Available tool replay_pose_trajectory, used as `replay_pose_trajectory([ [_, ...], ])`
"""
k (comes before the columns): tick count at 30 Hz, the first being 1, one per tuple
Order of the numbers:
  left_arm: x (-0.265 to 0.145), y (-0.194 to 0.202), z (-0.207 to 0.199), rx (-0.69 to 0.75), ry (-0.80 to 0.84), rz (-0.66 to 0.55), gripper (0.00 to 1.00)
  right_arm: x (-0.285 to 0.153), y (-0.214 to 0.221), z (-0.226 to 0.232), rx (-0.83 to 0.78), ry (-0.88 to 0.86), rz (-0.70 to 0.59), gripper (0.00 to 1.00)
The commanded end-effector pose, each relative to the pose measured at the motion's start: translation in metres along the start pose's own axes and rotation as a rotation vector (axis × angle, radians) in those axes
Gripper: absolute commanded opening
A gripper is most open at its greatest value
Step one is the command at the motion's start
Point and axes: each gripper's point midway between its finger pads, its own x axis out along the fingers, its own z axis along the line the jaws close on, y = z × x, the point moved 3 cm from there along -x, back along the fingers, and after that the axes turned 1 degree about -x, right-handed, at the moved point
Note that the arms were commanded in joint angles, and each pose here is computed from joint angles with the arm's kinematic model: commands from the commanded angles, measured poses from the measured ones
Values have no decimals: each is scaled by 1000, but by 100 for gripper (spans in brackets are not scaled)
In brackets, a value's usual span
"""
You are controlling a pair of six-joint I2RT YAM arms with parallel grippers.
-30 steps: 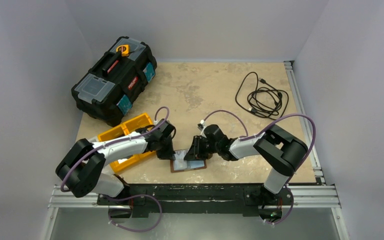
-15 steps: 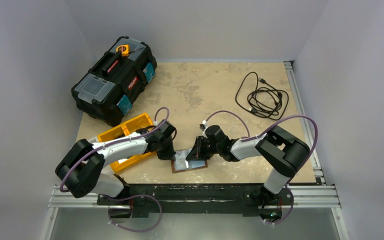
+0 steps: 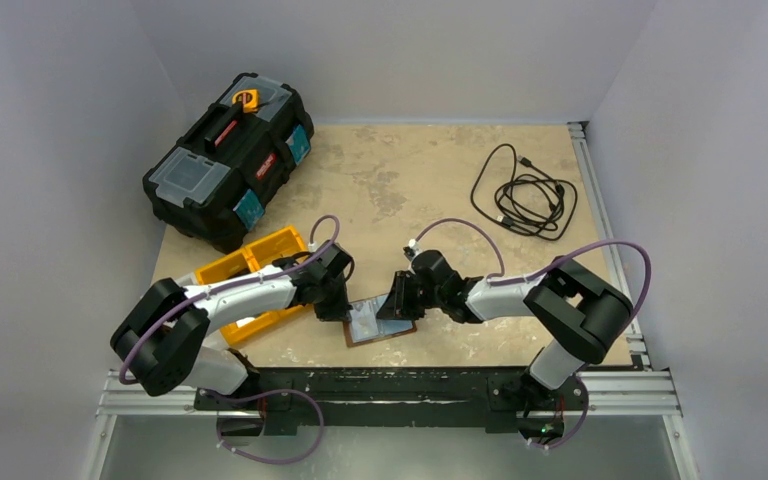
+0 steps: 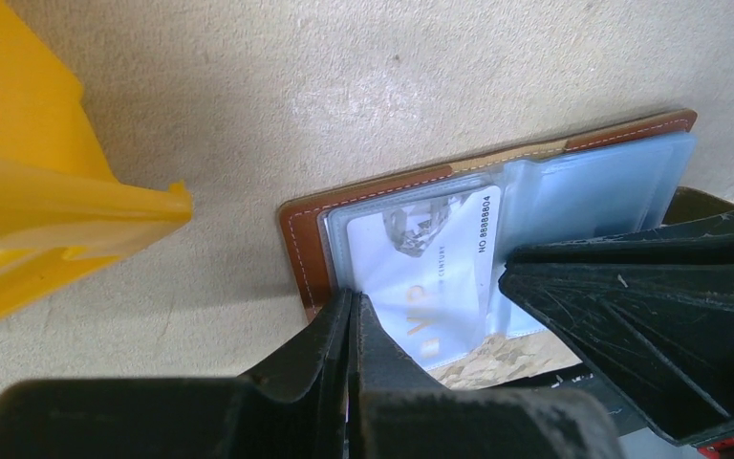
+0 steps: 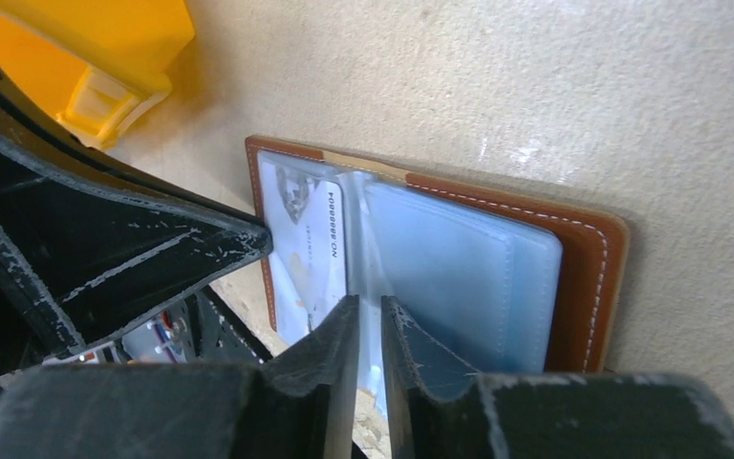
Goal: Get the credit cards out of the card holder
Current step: Remove the credit card from the card holder.
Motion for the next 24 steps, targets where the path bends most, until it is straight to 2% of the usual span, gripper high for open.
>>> replay_pose_trajectory([
  [1,1,6,12,37,-31,9,0,2,-2,-5,-37,19,-8,18],
  [11,-11,2,-12,90,92,6,0,11,2,-4,-35,-15,27,20],
  [24,9,8,-19,79,92,55,0,18,10,-12,-17,-17,62,21],
])
